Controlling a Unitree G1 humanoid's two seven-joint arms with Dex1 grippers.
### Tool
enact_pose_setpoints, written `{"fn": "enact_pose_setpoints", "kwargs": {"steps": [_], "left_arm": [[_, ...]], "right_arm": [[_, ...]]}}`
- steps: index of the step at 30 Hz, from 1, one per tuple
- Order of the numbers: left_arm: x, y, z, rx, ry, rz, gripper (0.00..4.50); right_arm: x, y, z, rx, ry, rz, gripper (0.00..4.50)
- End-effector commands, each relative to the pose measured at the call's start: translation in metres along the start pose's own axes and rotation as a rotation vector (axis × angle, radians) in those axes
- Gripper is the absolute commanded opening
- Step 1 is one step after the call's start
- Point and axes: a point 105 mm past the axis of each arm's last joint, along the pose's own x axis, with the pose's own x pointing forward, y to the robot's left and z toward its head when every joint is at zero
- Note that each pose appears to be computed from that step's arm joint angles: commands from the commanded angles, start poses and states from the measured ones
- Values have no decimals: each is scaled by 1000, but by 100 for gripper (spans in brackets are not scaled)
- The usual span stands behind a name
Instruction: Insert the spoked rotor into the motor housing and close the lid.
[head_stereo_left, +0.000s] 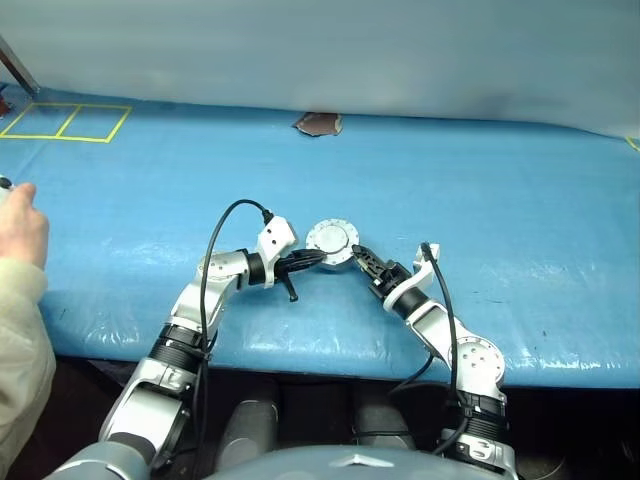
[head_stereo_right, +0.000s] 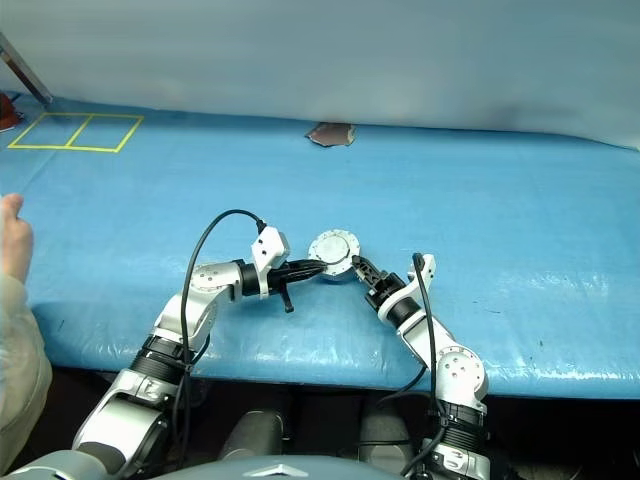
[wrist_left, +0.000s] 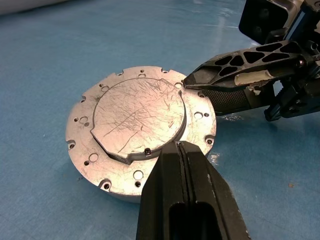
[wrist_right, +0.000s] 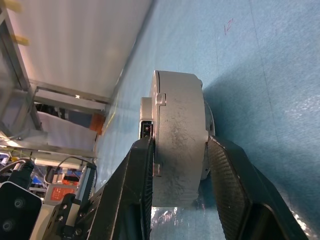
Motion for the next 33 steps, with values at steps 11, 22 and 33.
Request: {"fn": "enact_pose_setpoints", "kwargs": {"steps": [11, 22, 33], "left_arm": [[-35, 30, 51, -303, -365, 151, 0], [-43, 32, 43, -350, -367, 214, 0], [-45, 33, 42, -349, -358, 241, 0]], "right_arm": [[-3, 16, 15, 170, -118, 112, 131], [-1, 9, 9, 158, -86, 57, 131], [-2, 15, 14, 221, -126, 106, 128]]}}
